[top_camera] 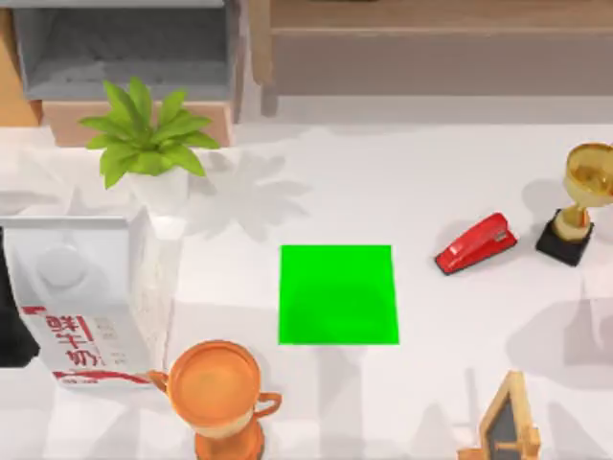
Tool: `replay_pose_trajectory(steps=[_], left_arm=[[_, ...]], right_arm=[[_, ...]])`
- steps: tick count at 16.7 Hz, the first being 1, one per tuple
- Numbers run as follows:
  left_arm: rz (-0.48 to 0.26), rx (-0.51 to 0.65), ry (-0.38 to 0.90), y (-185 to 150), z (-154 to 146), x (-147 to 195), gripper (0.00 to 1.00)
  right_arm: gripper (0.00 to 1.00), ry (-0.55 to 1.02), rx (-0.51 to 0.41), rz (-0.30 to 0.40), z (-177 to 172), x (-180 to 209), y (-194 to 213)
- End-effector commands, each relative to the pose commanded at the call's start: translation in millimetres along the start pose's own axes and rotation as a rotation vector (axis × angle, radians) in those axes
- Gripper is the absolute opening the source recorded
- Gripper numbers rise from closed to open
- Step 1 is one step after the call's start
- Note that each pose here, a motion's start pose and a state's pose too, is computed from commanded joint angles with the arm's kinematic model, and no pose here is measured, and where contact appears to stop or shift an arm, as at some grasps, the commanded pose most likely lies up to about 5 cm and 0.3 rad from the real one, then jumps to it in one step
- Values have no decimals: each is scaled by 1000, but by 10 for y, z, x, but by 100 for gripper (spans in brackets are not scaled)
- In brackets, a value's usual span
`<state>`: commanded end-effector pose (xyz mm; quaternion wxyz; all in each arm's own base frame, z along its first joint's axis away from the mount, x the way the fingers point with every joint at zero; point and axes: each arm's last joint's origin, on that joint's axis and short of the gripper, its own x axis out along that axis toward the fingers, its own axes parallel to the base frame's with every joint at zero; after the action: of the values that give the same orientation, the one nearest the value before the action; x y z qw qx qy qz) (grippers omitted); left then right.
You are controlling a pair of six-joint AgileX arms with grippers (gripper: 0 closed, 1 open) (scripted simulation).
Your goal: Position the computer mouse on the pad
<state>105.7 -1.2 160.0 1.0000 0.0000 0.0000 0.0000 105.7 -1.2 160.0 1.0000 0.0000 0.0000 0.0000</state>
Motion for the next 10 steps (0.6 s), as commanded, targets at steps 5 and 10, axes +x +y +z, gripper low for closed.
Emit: replay_pose_trajectory(steps=[5, 10], left_arm=[[43, -32, 7, 32, 162, 0, 100], [201, -144, 145, 179, 755, 150, 100]], right_arm=[[100, 0, 0, 0, 0, 0, 0], [100, 0, 0, 0, 0, 0, 0]])
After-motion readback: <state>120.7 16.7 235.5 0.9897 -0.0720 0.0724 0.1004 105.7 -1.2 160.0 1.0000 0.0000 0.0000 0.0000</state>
